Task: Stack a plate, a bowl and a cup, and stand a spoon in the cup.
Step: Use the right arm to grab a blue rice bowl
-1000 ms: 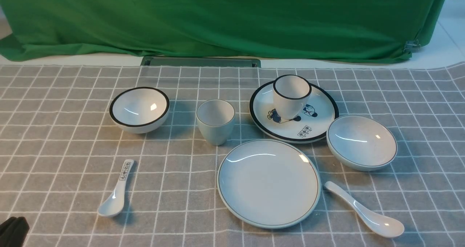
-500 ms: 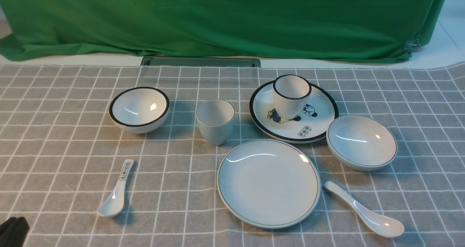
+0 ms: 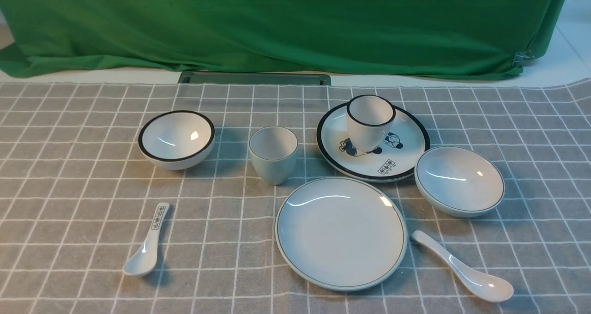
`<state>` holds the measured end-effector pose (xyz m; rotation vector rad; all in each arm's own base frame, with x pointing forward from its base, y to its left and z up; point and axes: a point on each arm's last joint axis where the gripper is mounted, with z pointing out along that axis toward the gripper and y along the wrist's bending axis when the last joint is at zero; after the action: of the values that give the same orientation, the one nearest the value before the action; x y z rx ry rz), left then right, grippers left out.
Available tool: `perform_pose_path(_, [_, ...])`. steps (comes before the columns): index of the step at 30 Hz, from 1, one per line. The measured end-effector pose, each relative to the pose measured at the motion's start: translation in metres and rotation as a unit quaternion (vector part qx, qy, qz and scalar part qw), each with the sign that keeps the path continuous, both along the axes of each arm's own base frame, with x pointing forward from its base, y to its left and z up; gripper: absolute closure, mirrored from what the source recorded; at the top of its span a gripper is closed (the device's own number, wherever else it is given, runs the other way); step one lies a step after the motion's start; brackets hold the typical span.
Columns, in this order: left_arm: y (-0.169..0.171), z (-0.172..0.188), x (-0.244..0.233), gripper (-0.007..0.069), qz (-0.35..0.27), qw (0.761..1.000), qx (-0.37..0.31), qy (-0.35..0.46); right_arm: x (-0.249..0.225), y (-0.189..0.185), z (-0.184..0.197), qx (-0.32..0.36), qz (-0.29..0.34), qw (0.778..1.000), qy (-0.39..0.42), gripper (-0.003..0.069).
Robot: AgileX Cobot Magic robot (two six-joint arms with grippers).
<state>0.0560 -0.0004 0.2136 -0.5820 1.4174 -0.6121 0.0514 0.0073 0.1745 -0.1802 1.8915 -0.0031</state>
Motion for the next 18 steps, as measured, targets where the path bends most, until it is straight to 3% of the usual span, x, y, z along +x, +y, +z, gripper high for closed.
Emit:
perform_pose_path(4, [-0.011, 0.032, -0.006, 0.0608, -0.054, 0.997, 0.053, 0.001, 0.0, 0.0, 0.0, 0.0, 0.0, 1.0, 0.0, 0.0417])
perform_pose_path(7, [-0.024, 0.073, -0.008, 0.0608, -0.128, 0.977, 0.17, 0.031, 0.0, 0.0, 0.0, 0.0, 0.0, 1.0, 0.0, 0.0417])
perform_pose_path(11, [-0.036, 0.101, 0.006, 0.0608, -0.224, 0.943, 0.231, 0.089, 0.0, 0.0, 0.0, 0.0, 0.0, 1.0, 0.0, 0.0417])
perform_pose_path(14, [-0.05, 0.109, 0.023, 0.0608, -0.331, 0.891, 0.271, 0.152, 0.0, 0.0, 0.0, 0.0, 0.0, 1.0, 0.0, 0.0417])
perform_pose_path(18, [-0.061, 0.108, 0.042, 0.0608, -0.385, 0.855, 0.295, 0.184, 0.001, 0.001, 0.003, 0.035, -0.008, 0.999, -0.015, 0.0417])
